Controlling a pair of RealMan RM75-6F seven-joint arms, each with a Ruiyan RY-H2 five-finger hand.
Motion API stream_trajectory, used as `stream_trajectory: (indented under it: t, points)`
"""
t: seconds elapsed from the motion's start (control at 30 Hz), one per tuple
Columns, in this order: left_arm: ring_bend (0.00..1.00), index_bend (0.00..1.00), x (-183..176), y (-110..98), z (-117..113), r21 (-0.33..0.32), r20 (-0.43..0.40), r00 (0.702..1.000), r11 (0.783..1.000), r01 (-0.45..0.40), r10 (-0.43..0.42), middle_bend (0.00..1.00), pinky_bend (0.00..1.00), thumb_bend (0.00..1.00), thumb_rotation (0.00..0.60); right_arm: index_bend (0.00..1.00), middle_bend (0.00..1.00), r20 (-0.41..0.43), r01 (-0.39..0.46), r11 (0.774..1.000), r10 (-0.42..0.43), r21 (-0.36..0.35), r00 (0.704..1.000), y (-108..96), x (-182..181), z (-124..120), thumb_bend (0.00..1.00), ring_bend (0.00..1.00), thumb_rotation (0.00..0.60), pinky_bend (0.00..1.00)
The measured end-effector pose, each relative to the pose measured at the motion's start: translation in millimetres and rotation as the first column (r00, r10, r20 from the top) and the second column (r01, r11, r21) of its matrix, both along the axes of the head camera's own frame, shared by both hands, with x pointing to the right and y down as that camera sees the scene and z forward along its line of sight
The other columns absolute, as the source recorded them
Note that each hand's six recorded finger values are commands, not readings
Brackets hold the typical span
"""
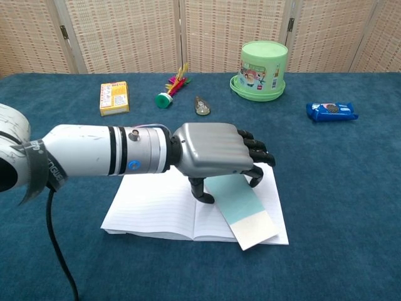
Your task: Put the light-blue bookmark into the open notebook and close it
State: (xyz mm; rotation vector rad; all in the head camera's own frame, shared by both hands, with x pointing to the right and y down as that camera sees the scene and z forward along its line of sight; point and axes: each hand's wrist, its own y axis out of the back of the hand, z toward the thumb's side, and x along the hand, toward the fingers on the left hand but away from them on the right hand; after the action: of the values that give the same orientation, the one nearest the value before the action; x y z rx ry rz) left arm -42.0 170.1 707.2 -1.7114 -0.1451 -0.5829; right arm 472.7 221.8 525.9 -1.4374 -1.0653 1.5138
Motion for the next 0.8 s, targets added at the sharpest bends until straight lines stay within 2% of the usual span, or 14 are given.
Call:
stream_trajectory:
  t: [0.23, 0.47, 0.57, 0.67, 0.7, 0.77, 0.8]
  points:
    - [0.06, 0.14, -15, -14, -2, 0.012, 0.003, 0.999, 0.999, 0.047, -0.047, 0.08, 0.15, 0.27, 0.600, 0.00, 0.10, 0.004, 0.002, 1.000, -0.002, 0.003, 1.000, 1, -2, -1, 0.21, 0.02, 0.600, 0.06]
    - [0.04, 0.13, -33, -23, -7, 0.007, 0.016, 0.994, 0.994, 0.111, -0.111, 0.06, 0.15, 0.27, 0.600, 0.00, 0.10, 0.006, 0.015, 1.000, -0.015, 0.004, 1.000, 1, -4, -2, 0.21, 0.02, 0.600, 0.06]
    - [0.04, 0.13, -45, -28, -13, -0.005, 0.004, 0.985, 0.985, 0.174, -0.174, 0.05, 0.15, 0.27, 0.600, 0.00, 0.10, 0.008, 0.031, 1.000, -0.031, 0.003, 0.999, 0, -7, -3, 0.22, 0.02, 0.600, 0.06]
    - [0.04, 0.13, -63, -34, -21, -0.038, -0.005, 0.963, 0.962, 0.270, -0.270, 0.05, 0.15, 0.27, 0.600, 0.00, 0.10, 0.013, 0.057, 0.998, -0.057, -0.003, 0.998, 0, -12, -3, 0.23, 0.02, 0.600, 0.06]
    - [0.04, 0.13, -74, -38, -25, -0.057, -0.004, 0.945, 0.944, 0.325, -0.326, 0.05, 0.15, 0.27, 0.600, 0.00, 0.10, 0.015, 0.067, 0.998, -0.067, -0.005, 0.998, -1, -14, -3, 0.24, 0.02, 0.600, 0.06]
    - [0.04, 0.13, -87, -42, -29, -0.073, 0.000, 0.923, 0.920, 0.384, -0.385, 0.05, 0.15, 0.27, 0.600, 0.00, 0.11, 0.023, 0.095, 0.995, -0.095, -0.008, 0.995, -2, -19, -3, 0.24, 0.02, 0.600, 0.06]
    - [0.04, 0.13, -99, -46, -33, -0.082, 0.005, 0.901, 0.898, 0.433, -0.434, 0.05, 0.15, 0.27, 0.600, 0.00, 0.11, 0.026, 0.108, 0.994, -0.108, -0.010, 0.994, -2, -22, -3, 0.24, 0.02, 0.600, 0.06]
